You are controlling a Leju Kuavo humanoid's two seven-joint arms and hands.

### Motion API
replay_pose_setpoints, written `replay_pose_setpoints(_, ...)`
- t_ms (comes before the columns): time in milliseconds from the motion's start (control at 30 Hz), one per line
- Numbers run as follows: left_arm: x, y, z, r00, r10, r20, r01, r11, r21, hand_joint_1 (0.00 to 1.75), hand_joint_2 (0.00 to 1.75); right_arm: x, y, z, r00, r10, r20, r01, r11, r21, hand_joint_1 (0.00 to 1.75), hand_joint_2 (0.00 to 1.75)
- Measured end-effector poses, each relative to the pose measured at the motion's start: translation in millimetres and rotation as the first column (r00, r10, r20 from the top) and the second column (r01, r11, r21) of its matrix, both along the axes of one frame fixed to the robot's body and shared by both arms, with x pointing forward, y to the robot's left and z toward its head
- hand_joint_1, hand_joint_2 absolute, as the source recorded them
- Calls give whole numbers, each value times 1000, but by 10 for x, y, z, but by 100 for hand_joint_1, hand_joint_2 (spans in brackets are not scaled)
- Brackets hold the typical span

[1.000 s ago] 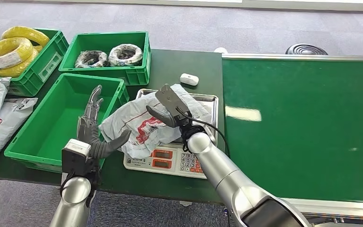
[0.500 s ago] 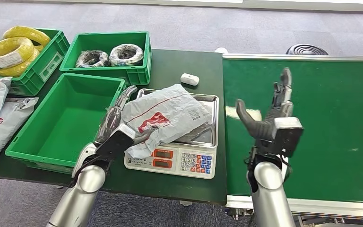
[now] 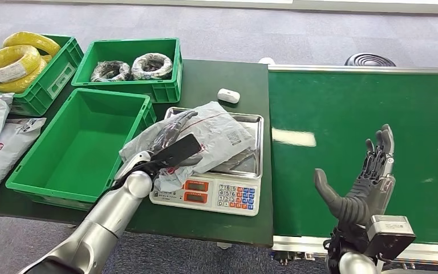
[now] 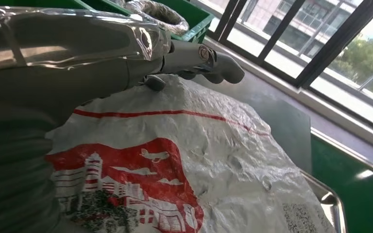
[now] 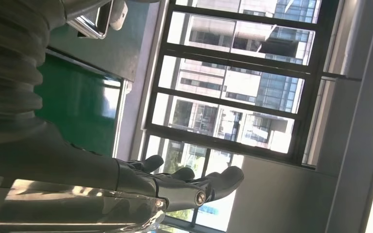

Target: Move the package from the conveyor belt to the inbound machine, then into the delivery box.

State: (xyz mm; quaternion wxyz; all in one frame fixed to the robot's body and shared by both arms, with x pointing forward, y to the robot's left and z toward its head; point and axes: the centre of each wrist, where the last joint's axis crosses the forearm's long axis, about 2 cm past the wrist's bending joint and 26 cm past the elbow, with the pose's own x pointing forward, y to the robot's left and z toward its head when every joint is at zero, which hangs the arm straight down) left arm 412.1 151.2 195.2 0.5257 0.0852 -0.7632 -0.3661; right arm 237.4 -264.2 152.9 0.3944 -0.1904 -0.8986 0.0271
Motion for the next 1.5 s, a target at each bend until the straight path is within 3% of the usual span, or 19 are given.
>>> replay_pose_setpoints(100, 87, -61, 24, 999, -15, -43, 17, 998, 59, 0, 175, -43, 40, -10, 1000, 20, -8, -20, 1000, 0, 0, 175)
replay_pose_setpoints(233, 164, -128, 40, 996, -31, -89, 42, 990, 131, 157, 175, -37, 65, -1, 999, 38, -8, -38, 999, -4, 0, 175)
replay_pose_setpoints(333, 186, -184, 30, 992, -40, -118, 62, 979, 195, 173, 175, -16, 79, 19, 999, 46, -5, -46, 999, 3, 0, 175)
replay_pose_setpoints(600, 248, -226, 65, 989, -34, -142, 73, 956, 284, 175, 175, 9, 80, 61, 998, 65, 3, -65, 997, 42, 0, 175)
replay_pose_setpoints(900, 304, -79, 84, 999, 26, -41, -17, 978, 208, 175, 175, 13, 77, 67, 998, 57, -2, -57, 997, 56, 0, 175)
replay_pose_setpoints(1033, 370, 142, 187, 995, 83, 47, -88, 990, 115, 175, 175, -4, 76, 71, 998, 55, -6, -55, 997, 60, 0, 175)
replay_pose_setpoints(1167, 416, 436, 424, 976, 154, 154, -159, 987, 24, 175, 175, -37, 51, 52, 998, 54, -16, -53, 996, 67, 0, 175)
replay_pose_setpoints(1367, 391, 931, 857, 908, 267, 322, -260, 963, -66, 175, 175, -134, -14, -40, 998, 37, -48, -33, 996, 82, 0, 175)
replay_pose_setpoints(1500, 328, 1285, 1020, 853, 340, 396, -327, 939, -102, 175, 175, -190, -56, -81, 998, 23, -61, -18, 996, 92, 0, 175)
